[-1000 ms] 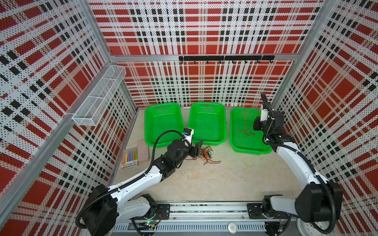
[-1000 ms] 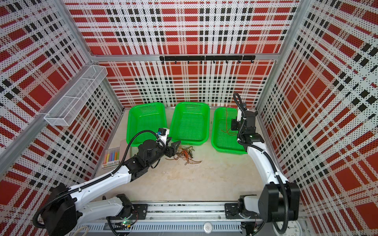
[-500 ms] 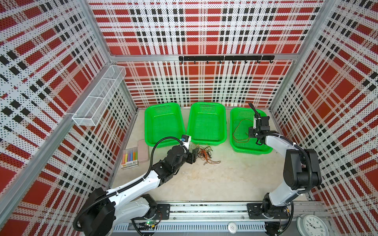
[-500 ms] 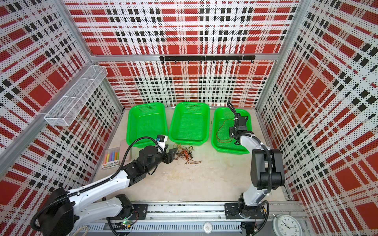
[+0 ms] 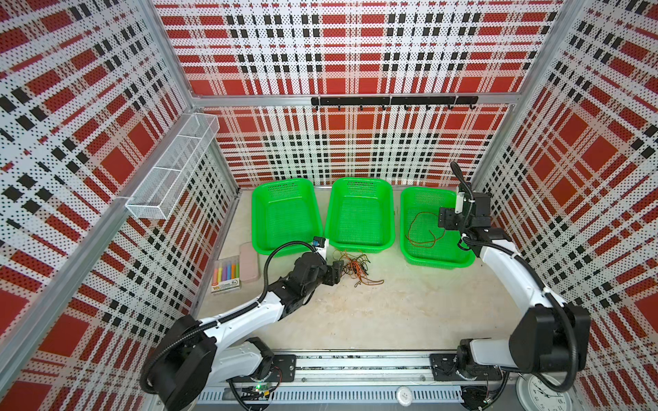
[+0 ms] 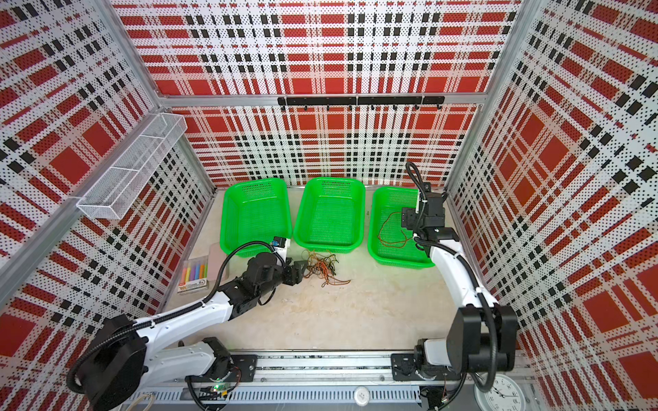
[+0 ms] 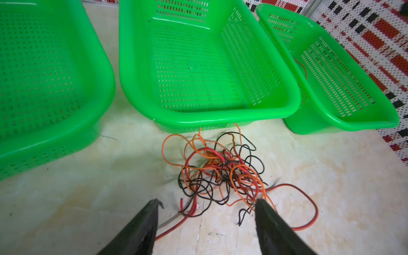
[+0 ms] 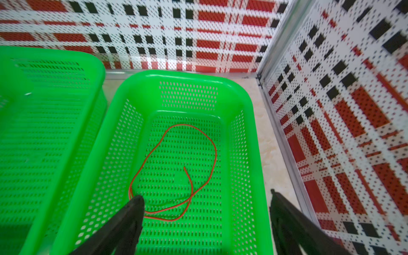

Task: Untangle and sort cables by color
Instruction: Place the cable in the container, then untie the cable.

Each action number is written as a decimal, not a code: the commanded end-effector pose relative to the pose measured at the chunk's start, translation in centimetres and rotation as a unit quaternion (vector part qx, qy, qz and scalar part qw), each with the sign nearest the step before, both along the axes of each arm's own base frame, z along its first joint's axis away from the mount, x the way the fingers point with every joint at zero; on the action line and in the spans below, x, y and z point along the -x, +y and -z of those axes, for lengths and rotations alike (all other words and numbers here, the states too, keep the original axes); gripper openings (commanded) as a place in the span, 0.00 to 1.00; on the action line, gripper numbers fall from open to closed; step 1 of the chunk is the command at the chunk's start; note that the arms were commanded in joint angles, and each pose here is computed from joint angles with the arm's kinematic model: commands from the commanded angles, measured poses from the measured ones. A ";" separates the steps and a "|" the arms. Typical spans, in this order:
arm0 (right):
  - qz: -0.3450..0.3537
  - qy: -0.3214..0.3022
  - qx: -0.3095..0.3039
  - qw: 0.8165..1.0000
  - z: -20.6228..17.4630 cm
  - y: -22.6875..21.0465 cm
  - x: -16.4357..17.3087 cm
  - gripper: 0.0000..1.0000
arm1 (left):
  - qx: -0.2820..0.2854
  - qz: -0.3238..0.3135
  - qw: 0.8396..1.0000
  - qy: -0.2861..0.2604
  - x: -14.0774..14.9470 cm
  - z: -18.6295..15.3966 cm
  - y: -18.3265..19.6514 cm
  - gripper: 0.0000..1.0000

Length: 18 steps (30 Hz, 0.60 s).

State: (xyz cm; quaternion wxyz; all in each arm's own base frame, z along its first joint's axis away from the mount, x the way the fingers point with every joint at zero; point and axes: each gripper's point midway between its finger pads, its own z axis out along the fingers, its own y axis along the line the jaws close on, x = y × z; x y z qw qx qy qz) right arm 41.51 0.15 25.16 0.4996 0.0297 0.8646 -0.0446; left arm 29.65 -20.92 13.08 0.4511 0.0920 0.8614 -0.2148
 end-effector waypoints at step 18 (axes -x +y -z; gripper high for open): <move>-0.452 0.153 -0.047 0.877 13.9 27.1 17.9 0.65 | -0.097 0.042 0.993 -0.055 -0.5 -1.0 -2.9 0.87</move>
